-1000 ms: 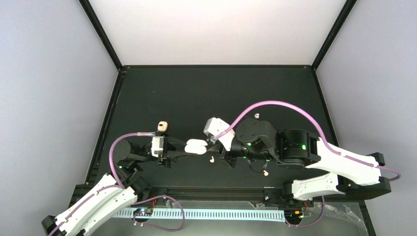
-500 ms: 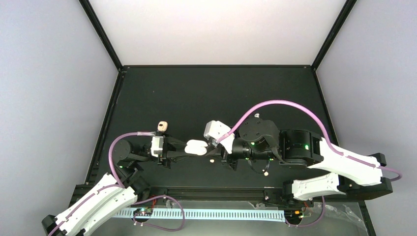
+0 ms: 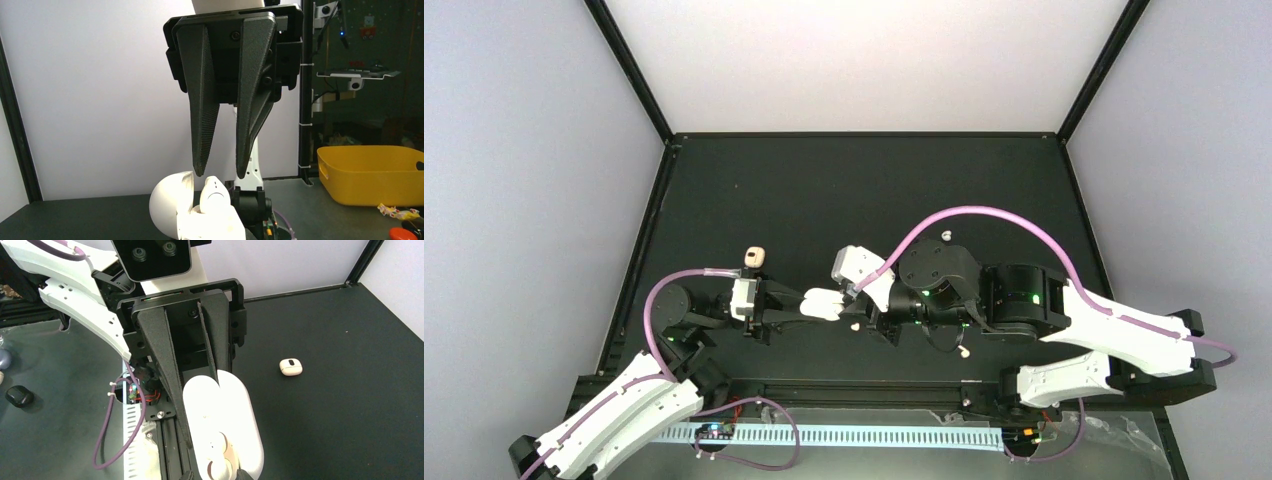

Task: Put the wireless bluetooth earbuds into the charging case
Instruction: Adjust the earbud with the charging case.

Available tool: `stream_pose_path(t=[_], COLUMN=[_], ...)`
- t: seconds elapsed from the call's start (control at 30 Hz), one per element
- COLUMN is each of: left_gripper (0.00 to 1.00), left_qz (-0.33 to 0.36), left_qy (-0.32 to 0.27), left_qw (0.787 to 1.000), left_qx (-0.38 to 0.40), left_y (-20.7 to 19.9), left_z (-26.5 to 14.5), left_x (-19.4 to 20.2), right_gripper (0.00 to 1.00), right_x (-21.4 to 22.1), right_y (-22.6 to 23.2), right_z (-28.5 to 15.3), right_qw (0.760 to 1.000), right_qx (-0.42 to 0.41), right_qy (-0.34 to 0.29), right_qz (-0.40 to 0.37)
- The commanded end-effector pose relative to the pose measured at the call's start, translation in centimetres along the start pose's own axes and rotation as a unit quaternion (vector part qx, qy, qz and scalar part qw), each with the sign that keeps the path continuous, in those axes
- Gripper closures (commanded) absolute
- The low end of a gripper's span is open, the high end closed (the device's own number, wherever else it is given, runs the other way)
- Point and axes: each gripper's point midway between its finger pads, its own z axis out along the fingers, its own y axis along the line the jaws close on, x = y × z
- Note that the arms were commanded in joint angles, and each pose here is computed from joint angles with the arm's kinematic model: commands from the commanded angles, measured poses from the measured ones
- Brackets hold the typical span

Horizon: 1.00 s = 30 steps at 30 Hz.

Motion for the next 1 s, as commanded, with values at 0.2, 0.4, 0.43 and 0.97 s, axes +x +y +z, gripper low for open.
stream_pose_path(t=[0.2,0.4,0.43,0.97], left_gripper=[0.98,0.98,0.98,0.98], left_qz=[0.014,0.015,0.015,0.014], left_qy=[-0.015,-0.017,-0.016,-0.011], left_qw=[1.000,0.999,0.999,1.000], left_qx=[0.022,0.024,0.025,0.023], left_y=[-1.0,-1.1,-1.2,-0.9], left_z=[0.0,0.0,0.0,0.1], left_x=[-1.1,-1.2,-1.2,-0.8], right_gripper=[0.81,0.83,0.83,0.99], right_x=[0.2,0.2,0.1,0.4], right_y=[-0.3,-0.2,-0.2,-0.4], right_z=[0.7,1.1,1.1,1.0], right_qw=[1.000,1.000,1.000,1.000], right_qx=[0.012,0.011,0.011,0.017], right_qy=[0.006,0.007,0.006,0.019], right_qz=[-0.008,-0.008,-0.008,-0.017])
